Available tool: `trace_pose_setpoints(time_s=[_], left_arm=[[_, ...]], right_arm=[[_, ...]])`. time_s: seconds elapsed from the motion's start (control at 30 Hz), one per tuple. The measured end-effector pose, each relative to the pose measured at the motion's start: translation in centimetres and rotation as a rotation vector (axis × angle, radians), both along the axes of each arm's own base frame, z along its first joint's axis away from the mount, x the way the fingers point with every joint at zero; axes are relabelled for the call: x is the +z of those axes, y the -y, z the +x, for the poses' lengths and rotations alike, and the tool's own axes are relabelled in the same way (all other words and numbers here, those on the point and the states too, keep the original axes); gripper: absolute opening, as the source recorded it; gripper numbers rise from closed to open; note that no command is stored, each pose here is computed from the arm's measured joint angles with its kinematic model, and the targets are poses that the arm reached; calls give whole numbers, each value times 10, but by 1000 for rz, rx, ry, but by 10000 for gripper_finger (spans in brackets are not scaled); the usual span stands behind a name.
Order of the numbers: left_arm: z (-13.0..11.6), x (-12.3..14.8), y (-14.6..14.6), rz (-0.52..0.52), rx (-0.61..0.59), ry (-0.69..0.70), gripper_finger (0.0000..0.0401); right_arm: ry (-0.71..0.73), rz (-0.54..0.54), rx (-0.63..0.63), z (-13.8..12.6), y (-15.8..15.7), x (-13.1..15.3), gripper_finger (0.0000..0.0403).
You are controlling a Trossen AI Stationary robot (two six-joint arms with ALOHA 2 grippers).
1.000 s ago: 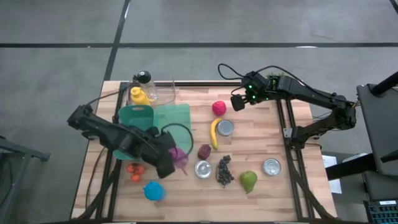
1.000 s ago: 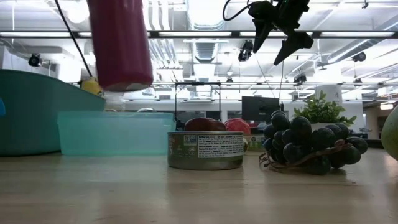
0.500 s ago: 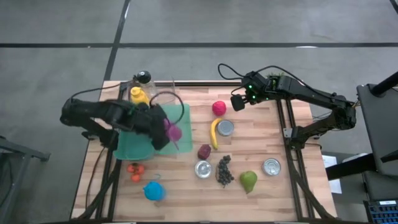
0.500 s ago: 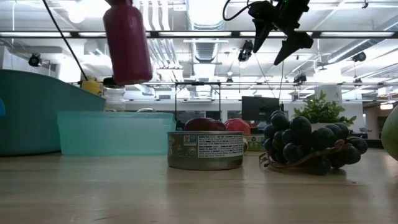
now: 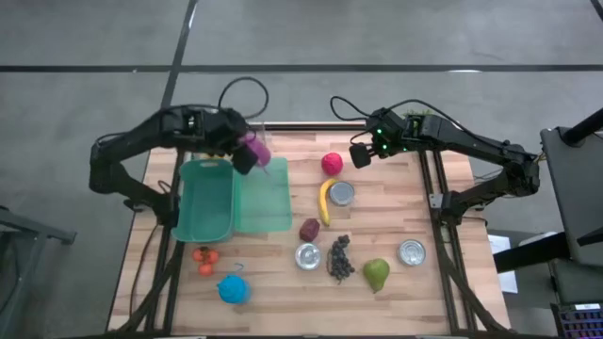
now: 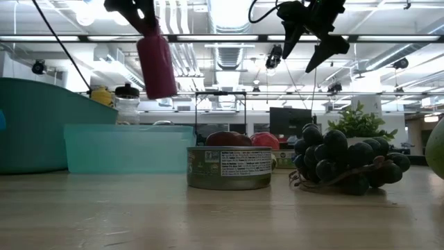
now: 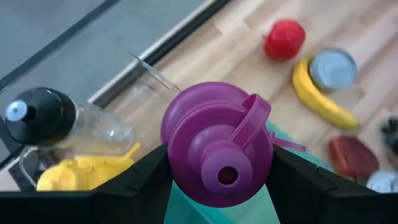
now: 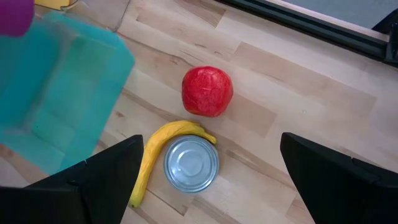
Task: Pick & Place Food Item
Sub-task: Put the purple water bottle into the transparent bin
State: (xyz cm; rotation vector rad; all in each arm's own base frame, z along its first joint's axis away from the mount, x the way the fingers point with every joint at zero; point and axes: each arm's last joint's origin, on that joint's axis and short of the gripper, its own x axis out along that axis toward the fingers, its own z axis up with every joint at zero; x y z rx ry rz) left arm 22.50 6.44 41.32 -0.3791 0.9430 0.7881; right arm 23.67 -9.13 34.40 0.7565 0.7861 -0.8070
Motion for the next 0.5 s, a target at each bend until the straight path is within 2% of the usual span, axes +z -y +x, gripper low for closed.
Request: trace_pose_setpoints(time_s=[0.37, 0.5], left_arm=[[-14, 5, -48, 43, 111, 15, 223], [-12, 2, -63, 70, 104, -6, 223]], right_arm=[[0, 0, 0, 0, 0, 0, 378], [0, 0, 0, 0, 0, 0, 378]])
